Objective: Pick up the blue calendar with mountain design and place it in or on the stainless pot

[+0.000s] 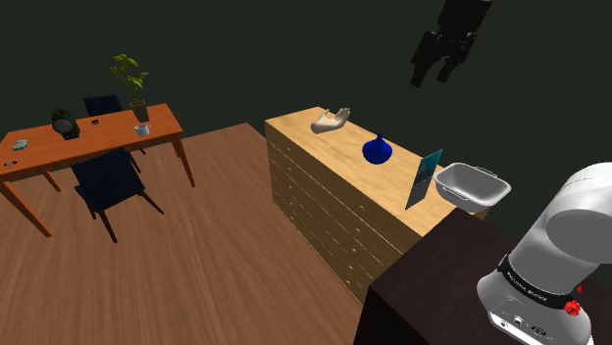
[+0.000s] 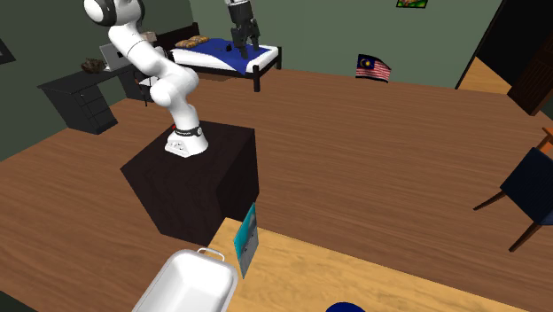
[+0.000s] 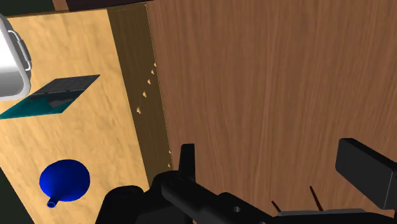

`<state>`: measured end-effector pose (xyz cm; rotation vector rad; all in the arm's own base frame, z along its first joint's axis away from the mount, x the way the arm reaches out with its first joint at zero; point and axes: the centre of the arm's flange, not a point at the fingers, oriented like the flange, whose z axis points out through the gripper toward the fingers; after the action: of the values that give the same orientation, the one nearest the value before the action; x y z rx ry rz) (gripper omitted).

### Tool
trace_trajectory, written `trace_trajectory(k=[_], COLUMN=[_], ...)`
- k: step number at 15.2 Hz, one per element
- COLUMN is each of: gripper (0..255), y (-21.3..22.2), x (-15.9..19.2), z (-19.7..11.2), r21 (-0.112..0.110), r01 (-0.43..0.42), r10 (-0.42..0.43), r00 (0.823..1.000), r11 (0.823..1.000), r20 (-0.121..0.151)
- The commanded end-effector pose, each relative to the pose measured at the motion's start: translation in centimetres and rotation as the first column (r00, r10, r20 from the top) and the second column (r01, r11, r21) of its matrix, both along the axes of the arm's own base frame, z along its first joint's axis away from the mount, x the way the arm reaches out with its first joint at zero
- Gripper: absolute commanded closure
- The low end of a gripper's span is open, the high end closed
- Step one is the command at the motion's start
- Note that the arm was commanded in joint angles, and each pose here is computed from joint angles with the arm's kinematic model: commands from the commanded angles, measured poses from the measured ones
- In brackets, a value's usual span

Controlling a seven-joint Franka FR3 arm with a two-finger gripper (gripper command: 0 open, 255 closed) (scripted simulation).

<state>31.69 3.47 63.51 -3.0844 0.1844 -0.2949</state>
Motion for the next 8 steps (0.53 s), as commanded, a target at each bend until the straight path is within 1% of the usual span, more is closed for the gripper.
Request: trace_trajectory(k=[1,4,8], gripper=[0,0,0], y=[0.0,-2.1,-5.1], x=[0.0,2.8,6.3], z=[0.0,-2.2,-5.2], r21=[0.000,0.016,0.034], r01=[0.000,0.087,0.202], r10=[0.000,-0.087,-0.200], r00=[1.000,0.996,0.978], r11=[1.000,0.996,0.979], r20=[0.000,-0.021,-0.052])
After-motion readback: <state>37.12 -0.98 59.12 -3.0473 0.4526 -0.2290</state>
